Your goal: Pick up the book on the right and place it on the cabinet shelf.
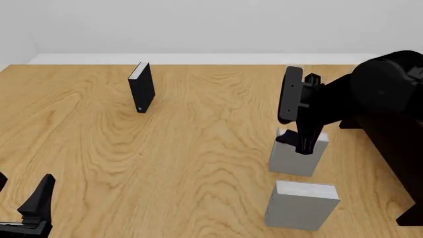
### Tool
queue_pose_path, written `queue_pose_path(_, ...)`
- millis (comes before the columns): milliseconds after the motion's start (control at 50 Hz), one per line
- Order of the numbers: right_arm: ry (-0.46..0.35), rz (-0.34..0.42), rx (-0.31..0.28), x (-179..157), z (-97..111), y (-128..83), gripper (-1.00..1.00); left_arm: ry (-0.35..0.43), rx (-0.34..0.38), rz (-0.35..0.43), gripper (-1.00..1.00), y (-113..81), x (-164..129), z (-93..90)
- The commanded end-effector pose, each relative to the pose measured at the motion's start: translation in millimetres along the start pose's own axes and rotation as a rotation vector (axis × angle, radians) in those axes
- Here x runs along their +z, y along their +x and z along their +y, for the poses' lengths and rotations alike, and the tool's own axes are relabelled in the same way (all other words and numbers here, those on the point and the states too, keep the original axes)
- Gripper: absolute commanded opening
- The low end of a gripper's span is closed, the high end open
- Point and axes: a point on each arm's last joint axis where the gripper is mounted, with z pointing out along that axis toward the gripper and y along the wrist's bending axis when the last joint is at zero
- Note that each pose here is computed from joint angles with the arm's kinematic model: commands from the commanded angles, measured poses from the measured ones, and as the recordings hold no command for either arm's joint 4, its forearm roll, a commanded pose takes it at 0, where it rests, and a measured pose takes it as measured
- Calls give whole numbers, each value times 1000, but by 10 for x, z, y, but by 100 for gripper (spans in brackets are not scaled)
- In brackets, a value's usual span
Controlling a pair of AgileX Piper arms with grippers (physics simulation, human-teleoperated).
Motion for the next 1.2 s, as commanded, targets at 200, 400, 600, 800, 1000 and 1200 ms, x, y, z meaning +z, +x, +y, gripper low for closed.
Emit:
queue_pose_path(200,-4,39,21,172,-32,157,100,-1,0,7,100,7,0,1)
queue_pose_path(400,3,49,33,248,-81,199,100,-5,3,12,100,11,0,3)
queue_pose_path(600,-5,51,36,350,-76,193,100,-7,5,18,100,17,0,3)
queue_pose_path(800,-17,55,46,447,-51,193,100,-10,13,24,100,23,0,5)
queue_pose_path(1000,-30,70,54,528,-27,246,100,-8,13,29,100,27,0,4)
queue_pose_path(1200,-42,82,67,613,2,289,100,-4,11,34,100,31,0,1)
